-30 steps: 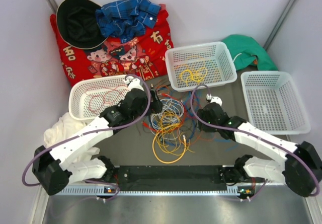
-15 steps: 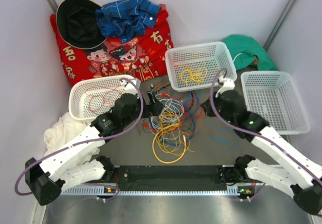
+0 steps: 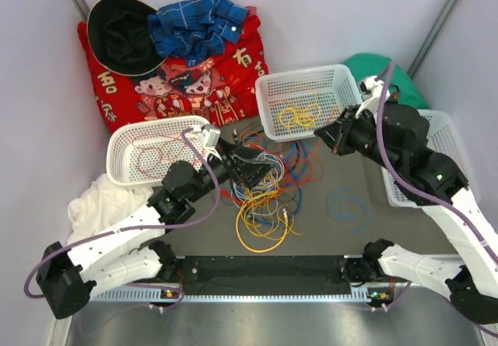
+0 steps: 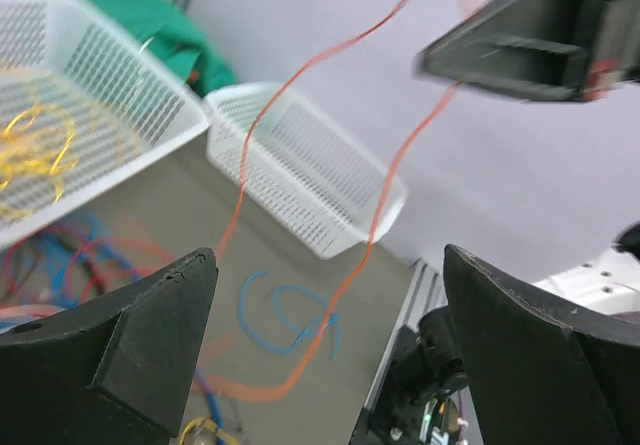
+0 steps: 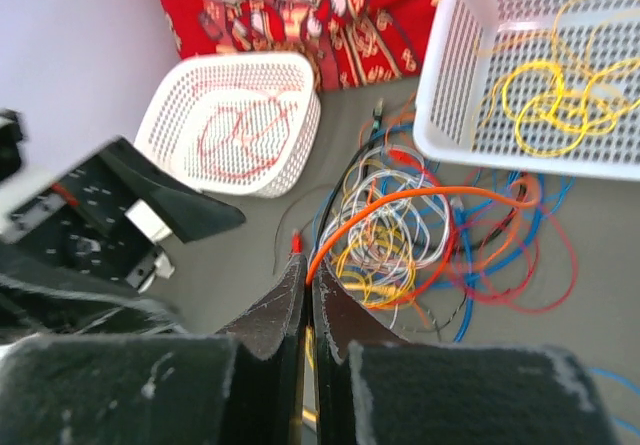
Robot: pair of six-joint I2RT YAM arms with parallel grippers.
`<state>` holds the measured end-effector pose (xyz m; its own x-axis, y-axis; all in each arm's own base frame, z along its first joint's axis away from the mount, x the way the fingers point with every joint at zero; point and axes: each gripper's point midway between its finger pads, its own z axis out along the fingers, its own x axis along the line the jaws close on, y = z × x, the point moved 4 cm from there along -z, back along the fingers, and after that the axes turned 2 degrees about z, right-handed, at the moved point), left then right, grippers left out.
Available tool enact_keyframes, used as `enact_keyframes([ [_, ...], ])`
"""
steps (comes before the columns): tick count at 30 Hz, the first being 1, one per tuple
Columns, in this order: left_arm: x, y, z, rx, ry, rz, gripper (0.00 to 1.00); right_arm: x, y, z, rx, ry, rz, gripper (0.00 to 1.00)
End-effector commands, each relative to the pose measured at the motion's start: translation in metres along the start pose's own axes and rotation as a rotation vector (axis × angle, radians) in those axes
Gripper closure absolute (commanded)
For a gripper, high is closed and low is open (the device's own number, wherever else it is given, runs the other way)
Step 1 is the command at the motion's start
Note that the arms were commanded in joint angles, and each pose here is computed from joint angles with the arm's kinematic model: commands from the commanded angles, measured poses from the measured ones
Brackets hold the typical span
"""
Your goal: Untangle the cables
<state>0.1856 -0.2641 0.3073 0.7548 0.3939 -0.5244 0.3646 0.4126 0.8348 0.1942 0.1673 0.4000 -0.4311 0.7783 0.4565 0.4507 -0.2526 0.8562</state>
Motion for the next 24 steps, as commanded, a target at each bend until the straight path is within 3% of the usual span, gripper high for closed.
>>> enact_keyframes([
  [1, -0.052, 0.036, 0.007, -0.167, -0.229, 0.101, 0.01, 0.011, 0.002, -0.007, 0.037, 0.054, 0.029, 1.00],
  [5, -0.075, 0.033, 0.020, -0.162, -0.305, 0.153, 0.01, 0.016, 0.003, -0.008, 0.037, 0.073, 0.045, 1.00],
  [12, -0.085, -0.006, 0.054, -0.074, -0.342, 0.221, 0.01, 0.026, 0.003, -0.010, 0.064, 0.127, 0.087, 1.00],
  [24, -0.077, -0.003, 0.093, -0.147, -0.289, 0.267, 0.04, 0.027, -0.007, -0.016, 0.086, 0.146, 0.103, 1.00],
])
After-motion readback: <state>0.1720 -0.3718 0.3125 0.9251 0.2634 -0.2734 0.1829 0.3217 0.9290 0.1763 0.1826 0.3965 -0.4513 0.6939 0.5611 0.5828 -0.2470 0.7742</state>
